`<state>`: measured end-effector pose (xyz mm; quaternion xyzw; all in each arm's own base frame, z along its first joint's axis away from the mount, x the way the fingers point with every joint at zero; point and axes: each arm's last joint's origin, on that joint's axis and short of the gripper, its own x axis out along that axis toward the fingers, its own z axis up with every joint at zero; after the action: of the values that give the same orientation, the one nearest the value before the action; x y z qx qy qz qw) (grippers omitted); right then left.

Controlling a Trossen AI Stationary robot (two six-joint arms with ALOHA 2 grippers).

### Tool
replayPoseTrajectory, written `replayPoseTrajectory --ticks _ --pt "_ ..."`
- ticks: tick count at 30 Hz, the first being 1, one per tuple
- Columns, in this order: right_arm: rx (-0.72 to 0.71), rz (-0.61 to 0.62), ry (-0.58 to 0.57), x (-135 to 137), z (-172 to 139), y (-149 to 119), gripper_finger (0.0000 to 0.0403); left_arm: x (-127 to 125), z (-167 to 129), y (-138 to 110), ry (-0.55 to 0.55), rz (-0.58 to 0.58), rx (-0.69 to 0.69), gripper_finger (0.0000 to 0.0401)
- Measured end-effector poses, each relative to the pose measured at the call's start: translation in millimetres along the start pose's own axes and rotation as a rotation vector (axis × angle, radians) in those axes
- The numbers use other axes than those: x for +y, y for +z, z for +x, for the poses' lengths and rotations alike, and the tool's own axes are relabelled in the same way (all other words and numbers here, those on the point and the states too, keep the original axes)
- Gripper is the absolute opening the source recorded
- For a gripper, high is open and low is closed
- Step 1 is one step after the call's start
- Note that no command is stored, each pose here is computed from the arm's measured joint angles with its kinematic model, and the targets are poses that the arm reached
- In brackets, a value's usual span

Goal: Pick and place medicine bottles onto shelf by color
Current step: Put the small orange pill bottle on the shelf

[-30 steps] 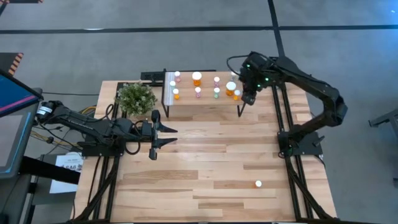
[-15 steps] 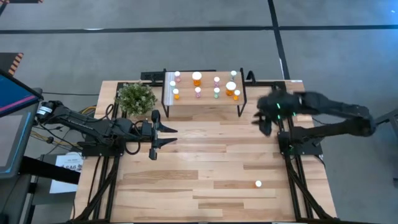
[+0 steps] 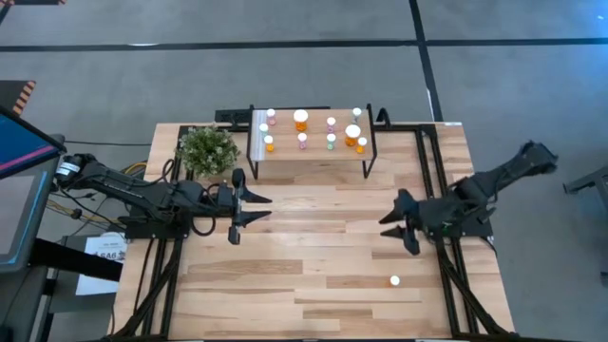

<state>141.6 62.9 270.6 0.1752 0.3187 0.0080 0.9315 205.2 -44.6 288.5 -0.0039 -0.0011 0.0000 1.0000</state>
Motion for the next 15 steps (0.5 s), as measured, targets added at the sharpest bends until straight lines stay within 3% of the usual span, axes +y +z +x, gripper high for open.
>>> replayPoseTrajectory --ticks 5,15 --pt "0.049 -0.083 -0.053 16 15 -13 0.0194 0 0 0 0.003 0.029 -0.003 0.0123" --pt "0.199 -0.135 -0.04 45 39 -44 0.0193 0 0 1 0.003 -0.042 -0.013 0.0123"
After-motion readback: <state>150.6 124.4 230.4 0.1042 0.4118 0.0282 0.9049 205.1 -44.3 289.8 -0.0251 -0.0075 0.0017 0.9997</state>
